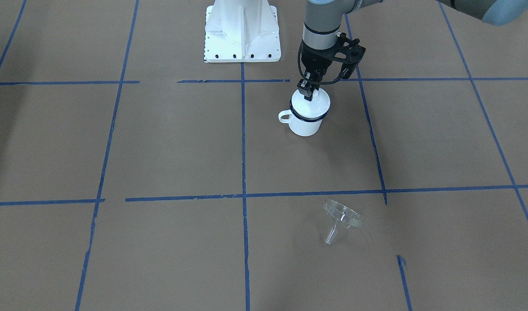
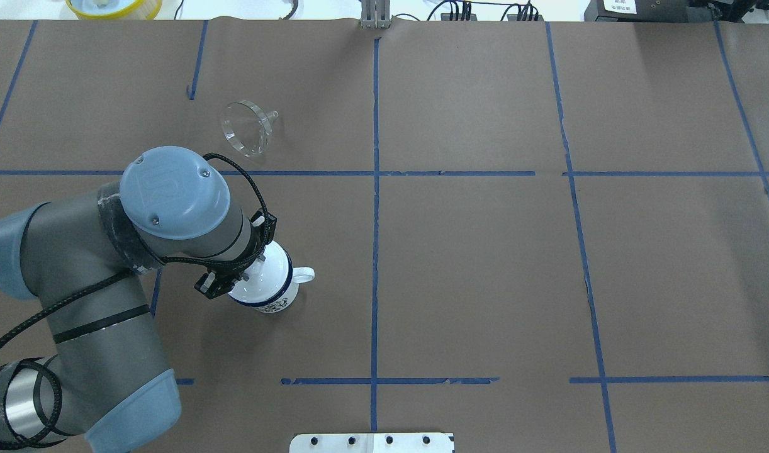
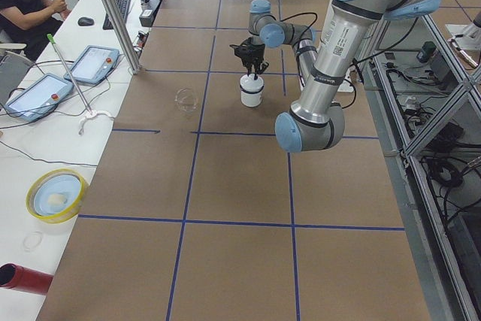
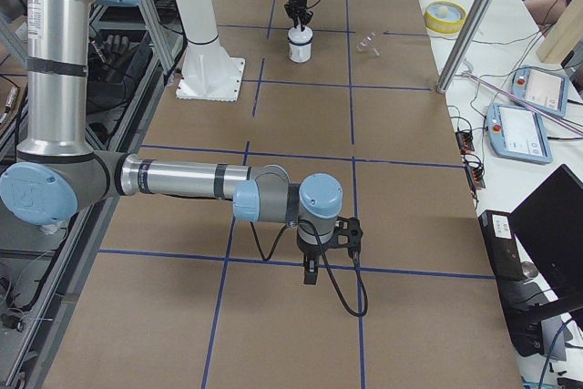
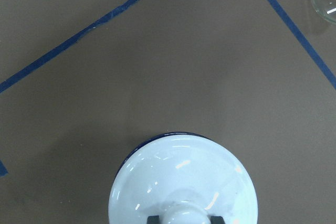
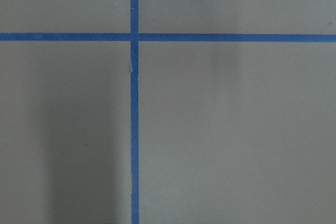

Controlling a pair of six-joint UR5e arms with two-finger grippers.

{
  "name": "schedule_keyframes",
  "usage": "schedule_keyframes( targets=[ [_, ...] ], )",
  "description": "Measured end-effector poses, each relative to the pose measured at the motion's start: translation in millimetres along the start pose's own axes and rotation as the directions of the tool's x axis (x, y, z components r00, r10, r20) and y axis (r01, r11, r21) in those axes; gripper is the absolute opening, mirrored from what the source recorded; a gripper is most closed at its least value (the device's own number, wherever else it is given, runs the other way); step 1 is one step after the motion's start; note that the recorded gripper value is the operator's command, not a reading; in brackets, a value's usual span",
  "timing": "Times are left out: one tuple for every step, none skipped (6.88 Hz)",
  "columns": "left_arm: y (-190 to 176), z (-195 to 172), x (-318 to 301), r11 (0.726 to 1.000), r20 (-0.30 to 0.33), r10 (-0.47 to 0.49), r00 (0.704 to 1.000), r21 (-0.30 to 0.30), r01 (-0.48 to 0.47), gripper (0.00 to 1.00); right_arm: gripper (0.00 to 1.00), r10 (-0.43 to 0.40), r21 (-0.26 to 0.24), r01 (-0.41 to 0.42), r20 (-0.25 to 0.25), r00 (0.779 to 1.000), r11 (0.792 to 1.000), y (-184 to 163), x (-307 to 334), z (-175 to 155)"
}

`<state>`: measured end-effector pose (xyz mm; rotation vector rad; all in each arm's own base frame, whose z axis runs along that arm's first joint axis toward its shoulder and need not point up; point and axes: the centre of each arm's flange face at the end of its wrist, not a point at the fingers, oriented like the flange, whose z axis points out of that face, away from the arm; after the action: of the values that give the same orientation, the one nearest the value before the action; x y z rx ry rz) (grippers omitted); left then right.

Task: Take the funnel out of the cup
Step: 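Release the saucer on the mug with the left gripper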

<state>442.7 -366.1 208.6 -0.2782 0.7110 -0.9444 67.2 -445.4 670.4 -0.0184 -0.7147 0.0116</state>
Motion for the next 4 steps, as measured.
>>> schedule_keyframes(
  targets=[
    [0.0,0.6,0.2,1.000,-0.001,0.000,1.000,-0.001,0.000,0.00,1.00,0.000,0.000,0.000,0.000,1.000,1.000,0.0,0.2,0.2],
    [0.1,2.3,1.1,1.000,-0.003,0.001,1.000,-0.003,-0.001,0.00,1.00,0.000,-0.001,0.000,0.000,1.000,1.000,0.0,0.2,0.2],
    [0.2,4.6,2.2,1.000,-0.003,0.001,1.000,-0.004,-0.001,0.00,1.00,0.000,0.000,0.000,0.000,1.000,1.000,0.0,0.2,0.2],
    [0.2,5.4,2.5,1.000,-0.003,0.001,1.000,-0.005,-0.001,0.00,1.00,0.000,-0.001,0.000,0.000,1.000,1.000,0.1,0.2,0.3]
  ],
)
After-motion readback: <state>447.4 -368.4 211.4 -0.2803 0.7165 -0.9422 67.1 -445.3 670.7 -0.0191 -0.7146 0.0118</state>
